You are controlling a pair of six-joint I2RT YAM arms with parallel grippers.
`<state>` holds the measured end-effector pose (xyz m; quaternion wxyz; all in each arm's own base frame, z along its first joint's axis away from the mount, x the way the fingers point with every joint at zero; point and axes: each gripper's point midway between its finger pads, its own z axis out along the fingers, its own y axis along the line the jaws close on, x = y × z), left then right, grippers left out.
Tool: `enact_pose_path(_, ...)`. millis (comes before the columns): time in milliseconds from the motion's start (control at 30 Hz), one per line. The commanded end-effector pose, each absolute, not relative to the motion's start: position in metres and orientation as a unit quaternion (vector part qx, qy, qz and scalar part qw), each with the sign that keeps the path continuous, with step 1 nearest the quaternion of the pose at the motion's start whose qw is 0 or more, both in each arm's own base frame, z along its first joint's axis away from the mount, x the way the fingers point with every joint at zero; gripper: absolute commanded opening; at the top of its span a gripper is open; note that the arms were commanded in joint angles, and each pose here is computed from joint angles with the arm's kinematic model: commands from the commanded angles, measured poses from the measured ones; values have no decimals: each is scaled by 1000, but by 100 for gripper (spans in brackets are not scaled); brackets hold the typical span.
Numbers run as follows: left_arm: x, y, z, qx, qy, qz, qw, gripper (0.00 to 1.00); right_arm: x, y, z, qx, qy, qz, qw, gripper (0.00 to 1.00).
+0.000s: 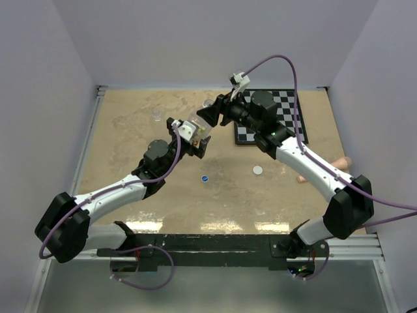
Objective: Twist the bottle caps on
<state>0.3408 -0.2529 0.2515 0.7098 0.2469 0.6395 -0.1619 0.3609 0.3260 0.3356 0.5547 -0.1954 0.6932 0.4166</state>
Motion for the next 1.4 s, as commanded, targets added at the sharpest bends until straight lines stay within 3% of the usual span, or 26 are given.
enact_pose_path(0, 345, -255, 280, 222, 612, -173, 739, 99, 349, 321, 376, -188, 660, 434, 584, 3)
enact_pose_path(233, 345, -255, 279, 224, 610, -169, 741, 87, 348, 321, 373, -188, 662, 435, 581, 3)
enact_pose_path(433, 342, -255, 285, 230, 604, -171, 744, 65, 347, 323, 368, -189, 665, 439, 575, 4)
enact_pose_path(533, 339, -253, 287, 232, 604, -170, 743, 49, 345, 322, 370, -189, 663, 439, 576, 10)
enact_pose_path(600, 337, -252, 289, 238, 607, -170, 739, 44, 341, 319, 376, -190, 652, 442, 585, 27)
enact_pose_path(633, 335, -251, 290, 244, 609, -168, 736, 41, 337, 317, 381, -191, 645, 447, 590, 44)
enact_pose_path(733, 329, -248, 294, 260, 617, -161, 725, 27, 332, 309, 396, -183, 631, 444, 609, 78)
enact_pose_path(833, 320, -240, 298, 270, 620, -154, 720, 19, 327, 297, 412, -174, 621, 432, 630, 98)
enact_pose_path(1000, 301, -226, 293, 280, 624, -152, 713, 5, 316, 274, 440, -150, 603, 415, 665, 99)
enact_pose_path(1067, 292, -223, 290, 293, 626, -156, 706, 0, 319, 259, 439, -89, 620, 413, 661, 99)
enact_pose_path(1233, 258, -228, 287, 351, 597, -197, 694, 0, 320, 234, 410, -73, 667, 346, 656, 99)
enact_pose_path(1367, 232, -235, 287, 402, 573, -231, 675, 0, 324, 217, 352, -49, 753, 278, 594, 99)
